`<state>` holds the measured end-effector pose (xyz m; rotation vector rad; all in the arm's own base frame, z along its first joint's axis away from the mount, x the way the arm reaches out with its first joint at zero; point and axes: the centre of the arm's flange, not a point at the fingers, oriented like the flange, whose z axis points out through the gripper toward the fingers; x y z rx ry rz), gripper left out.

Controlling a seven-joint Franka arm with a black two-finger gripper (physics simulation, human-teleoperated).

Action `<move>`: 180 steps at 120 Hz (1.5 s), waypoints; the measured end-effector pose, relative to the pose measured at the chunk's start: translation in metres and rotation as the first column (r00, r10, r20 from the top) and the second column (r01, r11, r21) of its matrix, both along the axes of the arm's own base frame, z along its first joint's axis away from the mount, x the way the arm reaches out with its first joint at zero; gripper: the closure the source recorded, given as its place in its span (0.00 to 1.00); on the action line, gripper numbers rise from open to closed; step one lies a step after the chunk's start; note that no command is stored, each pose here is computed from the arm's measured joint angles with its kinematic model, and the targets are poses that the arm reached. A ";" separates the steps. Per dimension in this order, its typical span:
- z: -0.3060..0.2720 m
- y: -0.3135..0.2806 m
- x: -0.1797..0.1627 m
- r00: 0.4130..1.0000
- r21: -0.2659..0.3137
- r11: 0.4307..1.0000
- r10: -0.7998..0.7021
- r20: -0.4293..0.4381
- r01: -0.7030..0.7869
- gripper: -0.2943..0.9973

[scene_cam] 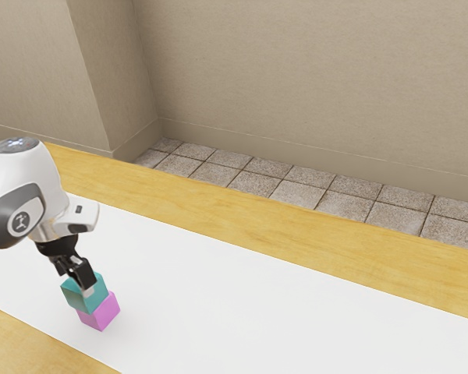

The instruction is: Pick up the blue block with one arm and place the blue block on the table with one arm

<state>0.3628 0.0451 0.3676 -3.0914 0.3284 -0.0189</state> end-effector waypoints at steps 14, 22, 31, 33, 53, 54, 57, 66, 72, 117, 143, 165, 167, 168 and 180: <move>-0.004 0.001 0.002 1.000 -0.008 1.000 0.016 0.001 -0.016 0.23; -0.006 0.002 0.005 1.000 -0.011 1.000 0.025 -0.002 -0.025 0.23; -0.012 0.006 0.007 0.999 -0.016 0.999 0.043 -0.012 -0.043 0.23; -0.013 0.007 0.007 0.999 -0.016 0.999 0.045 -0.013 -0.045 0.23; -0.018 0.009 0.015 0.998 -0.020 0.998 0.057 -0.021 -0.058 0.23; -0.019 0.009 0.015 0.998 -0.020 0.998 0.058 -0.021 -0.058 0.23; -0.020 0.009 0.016 0.998 -0.021 0.998 0.059 -0.024 -0.060 0.23; -0.021 0.010 0.020 0.998 -0.022 0.998 0.063 -0.026 -0.063 0.23; -0.021 0.011 0.021 0.997 -0.023 0.998 0.065 -0.027 -0.066 0.23; -0.046 0.019 0.024 0.993 -0.027 0.995 0.089 -0.071 -0.091 0.23; -0.048 0.020 0.025 0.994 -0.026 0.995 0.093 -0.064 -0.095 0.42; -0.045 0.019 0.027 0.994 -0.016 0.995 0.094 -0.052 -0.095 0.51; -0.044 0.018 0.027 0.995 -0.014 0.996 0.092 -0.049 -0.093 0.52; -0.043 0.017 0.028 0.995 -0.013 0.996 0.090 -0.047 -0.091 0.52; -0.025 -0.004 0.044 0.999 0.011 0.999 0.040 -0.006 -0.040 0.53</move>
